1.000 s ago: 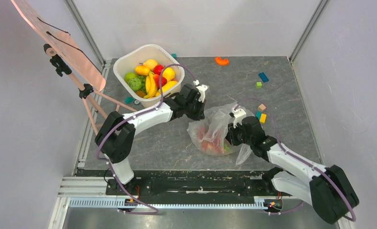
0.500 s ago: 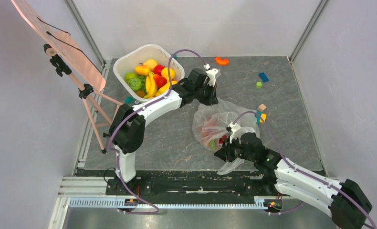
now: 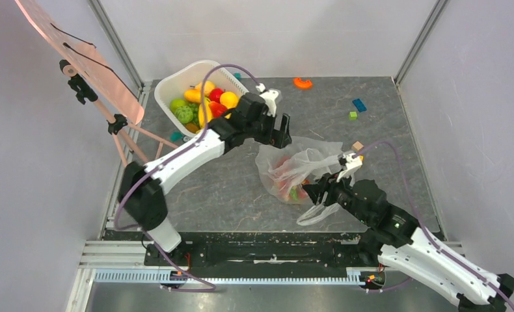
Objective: Take the fake fruits out of the plastic bag
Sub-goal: Adjust the plastic bag at the center of the board.
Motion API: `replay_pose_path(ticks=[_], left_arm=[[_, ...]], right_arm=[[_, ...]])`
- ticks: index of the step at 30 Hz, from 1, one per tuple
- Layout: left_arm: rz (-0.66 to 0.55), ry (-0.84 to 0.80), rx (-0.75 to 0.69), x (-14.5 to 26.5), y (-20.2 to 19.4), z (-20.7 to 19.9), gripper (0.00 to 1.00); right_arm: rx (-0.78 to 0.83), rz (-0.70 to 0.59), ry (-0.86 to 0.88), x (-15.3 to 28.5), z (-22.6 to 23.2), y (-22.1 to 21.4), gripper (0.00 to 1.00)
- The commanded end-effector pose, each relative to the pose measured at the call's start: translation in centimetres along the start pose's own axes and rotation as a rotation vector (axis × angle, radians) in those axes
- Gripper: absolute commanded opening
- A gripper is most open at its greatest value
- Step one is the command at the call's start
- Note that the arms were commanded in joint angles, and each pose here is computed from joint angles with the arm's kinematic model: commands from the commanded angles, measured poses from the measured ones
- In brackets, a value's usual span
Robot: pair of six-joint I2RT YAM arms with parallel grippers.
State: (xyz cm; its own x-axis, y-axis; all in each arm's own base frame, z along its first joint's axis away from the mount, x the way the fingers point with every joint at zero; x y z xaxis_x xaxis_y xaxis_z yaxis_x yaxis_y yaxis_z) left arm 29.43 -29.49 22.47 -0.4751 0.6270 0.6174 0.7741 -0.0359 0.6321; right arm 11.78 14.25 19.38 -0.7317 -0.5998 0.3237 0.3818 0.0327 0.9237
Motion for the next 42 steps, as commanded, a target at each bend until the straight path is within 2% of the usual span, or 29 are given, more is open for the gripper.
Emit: replay_pose_path(ticks=[1, 5, 8, 11, 15, 21, 24, 29, 31, 33, 37, 42], left_arm=[[-0.202, 0.012, 0.026, 7.3, 3.6, -2.1, 1.00], [-0.233, 0.026, 0.044, 10.3, 3.5, -2.4, 1.00], [-0.224, -0.042, 0.067, 11.7, 2.7, -3.2, 1.00], [-0.222, -0.099, 0.024, 12.3, 0.9, -4.0, 1.00], [-0.241, -0.144, -0.040, 12.9, -1.6, -4.4, 1.00], [-0.326, -0.225, -0.106, 14.2, -5.0, -4.3, 1.00], [-0.407, -0.241, -0.211, 14.9, -6.3, -4.1, 1.00], [-0.487, -0.228, -0.431, 15.3, -5.7, -6.0, 1.00], [-0.484, -0.239, -0.566, 14.8, -4.6, -8.1, 1.00], [-0.453, -0.235, -0.636, 13.8, -3.4, -10.2, 1.00], [-0.409, -0.226, -0.682, 9.8, -1.2, -13.3, 1.00], [-0.302, -0.269, -0.750, 4.8, -1.1, -15.9, 1.00]], right_arm=[[-0.005, -0.050, -0.082, 2.5, -0.5, 3.0, 0.59], [-0.030, -0.084, -0.179, 4.2, -1.3, 4.6, 0.64], [-0.081, -0.122, -0.303, 5.1, -2.4, 5.4, 0.75], [-0.091, -0.128, -0.395, 5.2, -3.0, 6.4, 0.87], [-0.052, -0.102, -0.455, 4.3, -2.8, 8.1, 0.95], [0.115, -0.035, -0.621, 4.0, -4.1, 11.3, 0.98], [0.194, 0.073, -0.613, 3.2, -5.2, 12.7, 0.98], [0.172, 0.096, -0.559, 2.3, -7.7, 14.9, 0.98], [0.126, 0.091, -0.560, 2.0, -9.4, 15.7, 0.98], [0.059, 0.065, -0.535, 2.0, -11.4, 16.1, 0.98], [-0.072, 0.002, -0.533, 3.5, -14.9, 16.2, 0.98], [-0.133, -0.058, -0.580, 5.7, -16.3, 15.8, 0.98]])
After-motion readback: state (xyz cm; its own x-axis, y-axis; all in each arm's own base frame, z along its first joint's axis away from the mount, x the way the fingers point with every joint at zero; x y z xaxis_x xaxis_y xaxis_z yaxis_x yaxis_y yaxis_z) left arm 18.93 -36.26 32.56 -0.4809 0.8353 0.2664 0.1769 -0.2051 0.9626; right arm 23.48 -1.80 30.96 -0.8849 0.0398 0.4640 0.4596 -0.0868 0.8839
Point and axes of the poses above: each gripper's point midway between its finger pads, its own x axis back along the fingers, its own z axis along the line the jaws close on, y = z × x, the point moved 8 cm from there along x, back along the fingers, and after that the axes turned 12 degrees about x, right-handed, at the moved point
